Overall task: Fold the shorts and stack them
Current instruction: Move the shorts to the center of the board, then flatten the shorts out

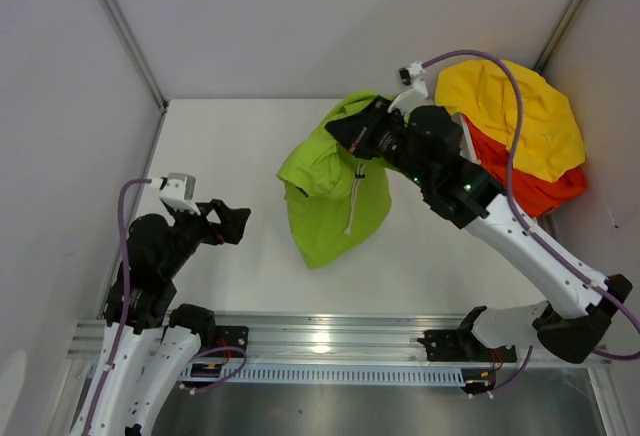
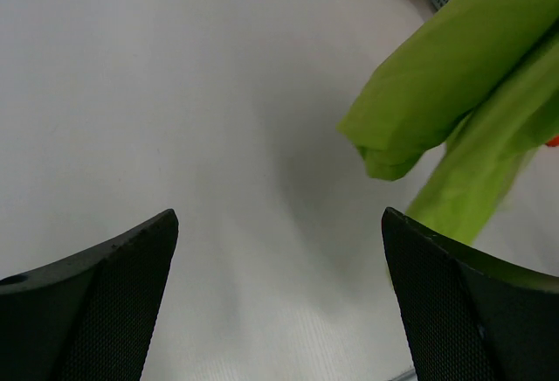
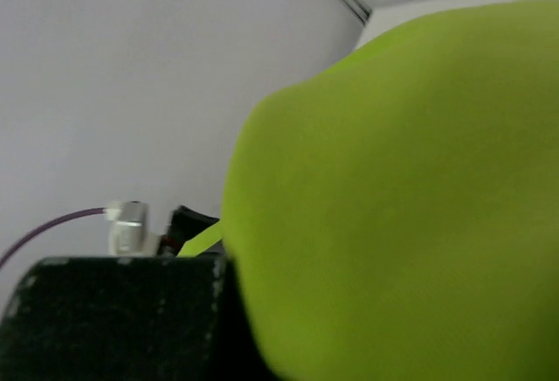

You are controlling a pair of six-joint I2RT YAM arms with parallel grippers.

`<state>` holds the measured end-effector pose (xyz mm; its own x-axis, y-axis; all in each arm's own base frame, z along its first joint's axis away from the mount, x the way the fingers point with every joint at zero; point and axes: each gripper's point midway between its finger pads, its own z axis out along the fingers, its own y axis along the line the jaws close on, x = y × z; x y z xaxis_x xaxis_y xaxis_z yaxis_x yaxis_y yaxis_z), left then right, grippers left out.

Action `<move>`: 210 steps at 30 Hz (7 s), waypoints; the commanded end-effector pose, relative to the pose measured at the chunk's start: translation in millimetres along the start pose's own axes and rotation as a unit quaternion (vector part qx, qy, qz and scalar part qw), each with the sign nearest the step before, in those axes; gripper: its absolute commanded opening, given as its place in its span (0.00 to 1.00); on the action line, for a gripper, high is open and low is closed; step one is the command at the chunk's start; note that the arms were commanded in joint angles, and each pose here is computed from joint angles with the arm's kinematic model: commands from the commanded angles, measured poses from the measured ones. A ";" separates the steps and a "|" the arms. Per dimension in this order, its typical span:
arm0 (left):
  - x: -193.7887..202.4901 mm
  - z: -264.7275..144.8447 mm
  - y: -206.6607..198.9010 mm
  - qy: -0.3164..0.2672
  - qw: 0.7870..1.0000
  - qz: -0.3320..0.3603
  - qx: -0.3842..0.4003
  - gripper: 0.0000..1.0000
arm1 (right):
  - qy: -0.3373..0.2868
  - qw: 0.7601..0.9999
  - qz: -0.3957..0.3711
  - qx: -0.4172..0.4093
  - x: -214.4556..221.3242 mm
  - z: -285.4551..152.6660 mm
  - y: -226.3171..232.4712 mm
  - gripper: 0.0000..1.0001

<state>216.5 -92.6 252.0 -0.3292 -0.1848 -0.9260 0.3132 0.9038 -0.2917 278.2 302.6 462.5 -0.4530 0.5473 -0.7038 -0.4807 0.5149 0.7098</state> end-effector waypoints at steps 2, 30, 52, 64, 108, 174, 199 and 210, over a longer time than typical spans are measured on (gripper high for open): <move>-32.5 -24.5 12.4 -0.074 0.996 0.001 -0.054 0.99 | -0.012 1.000 0.004 0.024 10.0 22.8 -1.9 0.00; -33.7 -25.3 2.1 -0.083 0.996 0.010 -0.023 0.99 | 0.176 0.928 -0.044 0.325 119.5 1.3 -175.4 0.19; -28.4 -19.4 -0.7 -0.068 0.998 0.011 -0.012 0.99 | 0.305 0.908 -0.242 0.155 192.6 26.7 -193.6 1.00; -28.2 -19.8 -0.7 -0.069 0.997 0.011 -0.012 0.99 | 0.347 0.908 -0.217 0.092 216.5 22.9 -198.6 0.90; -25.7 -15.6 -3.6 -0.059 0.998 0.012 -0.002 0.99 | 0.238 0.965 -0.104 0.037 237.6 23.5 -225.9 0.80; -2.7 39.7 -144.7 -0.020 0.887 0.352 0.297 0.99 | 0.328 0.943 -0.043 -0.035 143.8 -26.4 -58.9 0.00; 12.3 57.7 -141.9 0.014 0.888 0.368 0.275 0.12 | 0.323 0.943 -0.033 -0.070 151.8 -20.0 -31.1 0.19; -14.1 49.5 -115.6 -0.032 0.924 0.323 0.204 0.00 | 0.231 0.963 -0.084 0.114 118.5 -53.4 -138.7 0.79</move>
<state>220.5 -222.8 262.0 0.0713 0.3950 -0.9159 0.7960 0.5308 0.2908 243.3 287.1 298.9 -0.7354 0.1141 -0.6679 -0.4696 0.6247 0.6238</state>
